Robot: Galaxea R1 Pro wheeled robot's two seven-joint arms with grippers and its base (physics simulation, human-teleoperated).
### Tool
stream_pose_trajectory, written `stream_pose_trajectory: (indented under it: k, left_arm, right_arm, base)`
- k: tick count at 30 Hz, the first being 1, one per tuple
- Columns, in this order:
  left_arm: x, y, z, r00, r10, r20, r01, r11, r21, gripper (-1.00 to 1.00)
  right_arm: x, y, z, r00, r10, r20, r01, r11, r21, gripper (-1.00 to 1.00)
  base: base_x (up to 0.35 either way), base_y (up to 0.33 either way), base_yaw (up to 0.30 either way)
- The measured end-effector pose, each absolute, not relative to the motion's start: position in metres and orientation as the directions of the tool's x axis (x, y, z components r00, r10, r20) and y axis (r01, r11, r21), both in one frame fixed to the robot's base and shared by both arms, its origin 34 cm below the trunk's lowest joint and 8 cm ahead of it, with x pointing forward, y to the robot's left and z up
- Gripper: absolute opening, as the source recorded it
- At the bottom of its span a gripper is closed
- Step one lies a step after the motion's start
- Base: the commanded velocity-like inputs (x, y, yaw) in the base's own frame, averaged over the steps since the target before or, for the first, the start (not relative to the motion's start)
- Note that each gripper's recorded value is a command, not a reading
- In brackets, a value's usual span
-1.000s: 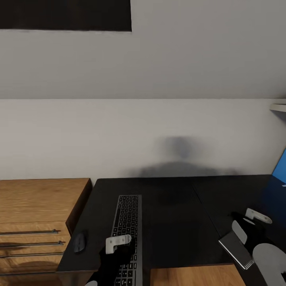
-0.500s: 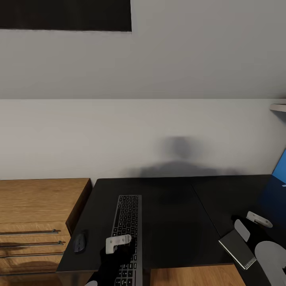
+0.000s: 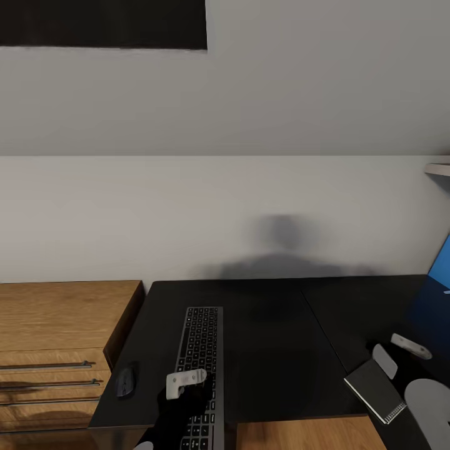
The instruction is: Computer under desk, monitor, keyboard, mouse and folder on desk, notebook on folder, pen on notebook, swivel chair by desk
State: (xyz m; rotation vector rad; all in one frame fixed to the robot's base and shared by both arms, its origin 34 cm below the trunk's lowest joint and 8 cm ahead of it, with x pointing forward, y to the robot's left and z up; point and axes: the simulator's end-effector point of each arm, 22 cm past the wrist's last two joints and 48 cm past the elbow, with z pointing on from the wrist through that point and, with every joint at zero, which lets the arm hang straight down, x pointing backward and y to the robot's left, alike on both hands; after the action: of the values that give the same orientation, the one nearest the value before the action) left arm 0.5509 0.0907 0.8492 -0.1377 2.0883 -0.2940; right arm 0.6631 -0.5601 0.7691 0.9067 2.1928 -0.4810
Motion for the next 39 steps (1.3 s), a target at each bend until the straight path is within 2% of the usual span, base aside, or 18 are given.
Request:
stream_pose_trajectory:
  k: [39]
  left_arm:
    - [0.551, 0.089, 0.839, -0.511, -0.217, -0.831, 0.023, 0.964, -0.266, 1.00]
  right_arm:
    - [0.654, -0.547, 0.744, -0.587, 0.484, -0.649, 0.693, 0.715, -0.092, 1.00]
  base:
    - [0.000, 0.000, 0.000]
